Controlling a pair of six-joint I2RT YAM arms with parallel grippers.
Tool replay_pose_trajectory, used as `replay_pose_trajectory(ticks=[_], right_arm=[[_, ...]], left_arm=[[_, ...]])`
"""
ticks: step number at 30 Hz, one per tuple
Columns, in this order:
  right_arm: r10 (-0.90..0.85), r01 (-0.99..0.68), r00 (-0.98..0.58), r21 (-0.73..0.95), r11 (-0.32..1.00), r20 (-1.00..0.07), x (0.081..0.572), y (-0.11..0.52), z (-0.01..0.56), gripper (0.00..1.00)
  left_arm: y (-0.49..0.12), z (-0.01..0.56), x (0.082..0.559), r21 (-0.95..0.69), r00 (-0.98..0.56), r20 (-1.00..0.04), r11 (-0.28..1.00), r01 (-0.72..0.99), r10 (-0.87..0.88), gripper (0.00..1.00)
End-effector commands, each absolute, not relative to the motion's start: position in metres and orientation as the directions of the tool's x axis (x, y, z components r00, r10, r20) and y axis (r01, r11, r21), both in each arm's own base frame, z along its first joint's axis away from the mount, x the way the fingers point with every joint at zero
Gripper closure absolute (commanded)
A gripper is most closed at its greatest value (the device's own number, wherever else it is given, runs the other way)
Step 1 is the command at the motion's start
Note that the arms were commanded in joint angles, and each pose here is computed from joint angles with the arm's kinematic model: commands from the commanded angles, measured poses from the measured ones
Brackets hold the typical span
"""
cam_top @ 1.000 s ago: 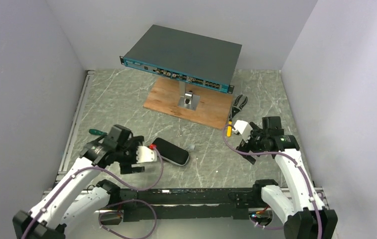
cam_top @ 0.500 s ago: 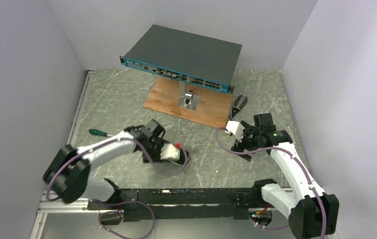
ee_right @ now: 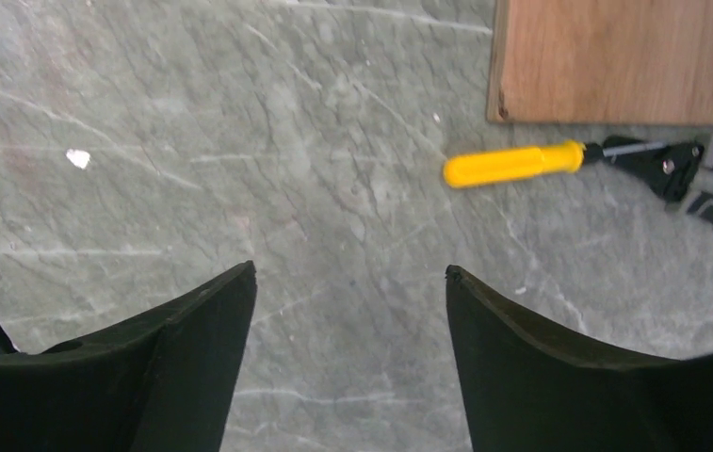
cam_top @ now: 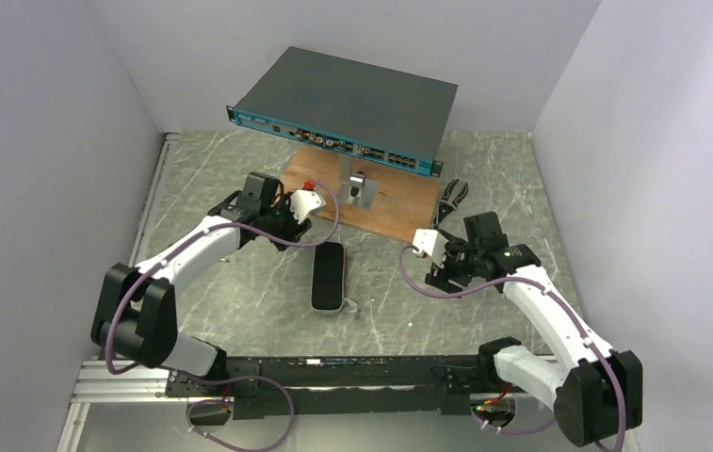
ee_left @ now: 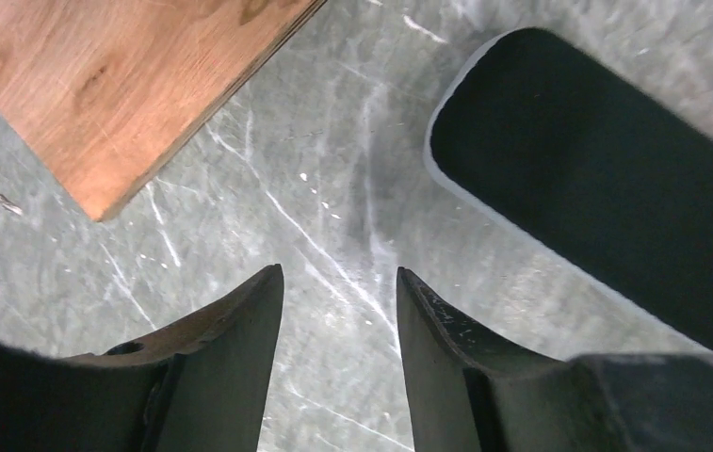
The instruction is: Open the umbrella
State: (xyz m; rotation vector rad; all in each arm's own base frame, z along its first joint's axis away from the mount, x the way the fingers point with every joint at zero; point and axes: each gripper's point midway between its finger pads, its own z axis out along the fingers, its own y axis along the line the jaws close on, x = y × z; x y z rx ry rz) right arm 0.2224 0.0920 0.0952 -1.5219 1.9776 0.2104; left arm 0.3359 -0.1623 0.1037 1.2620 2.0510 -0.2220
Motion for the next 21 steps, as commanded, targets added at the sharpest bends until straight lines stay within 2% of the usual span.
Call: replay_pose_trajectory(ticks=[1, 7, 11, 17, 19, 21], right_arm=[[-0.782, -0.925, -0.071, -0.252, 0.283, -0.619, 0.235, 0.123, 0.098, 0.28], [-0.799, -0.937, -0.032, -0.261, 0.233, -0.6, 0.234, 0.135, 0.095, 0.35], [-0.807, -0.931, -0.009, -0.289, 0.222, -0.591, 0.226, 0.129, 0.097, 0.36], [-0.807, -0.932, 0.004, -0.295, 0.211, -0.591, 0.215, 0.127, 0.099, 0.36], [-0.805, -0.932, 0.012, -0.299, 0.206, -0.593, 0.215, 0.128, 0.101, 0.35], [-0.797, -0.932, 0.017, -0.298, 0.205, -0.604, 0.215, 0.131, 0.104, 0.34]], left_arm=[[-0.172, 0.117, 0.315, 0.051, -0.368, -0.704, 0.56, 0.827, 0.608, 0.47], [-0.167, 0.092, 0.333, 0.059, -0.437, -0.653, 0.616, 0.786, 0.619, 0.5], [-0.203, 0.073, 0.332, 0.055, -0.373, -0.607, 0.505, 0.861, 0.702, 0.52], [-0.299, 0.085, 0.319, -0.035, -0.247, -0.665, 0.301, 0.953, 0.705, 0.53], [-0.313, 0.103, 0.319, -0.065, -0.243, -0.708, 0.281, 0.957, 0.663, 0.51], [-0.305, 0.115, 0.319, -0.057, -0.246, -0.73, 0.303, 0.951, 0.637, 0.44]])
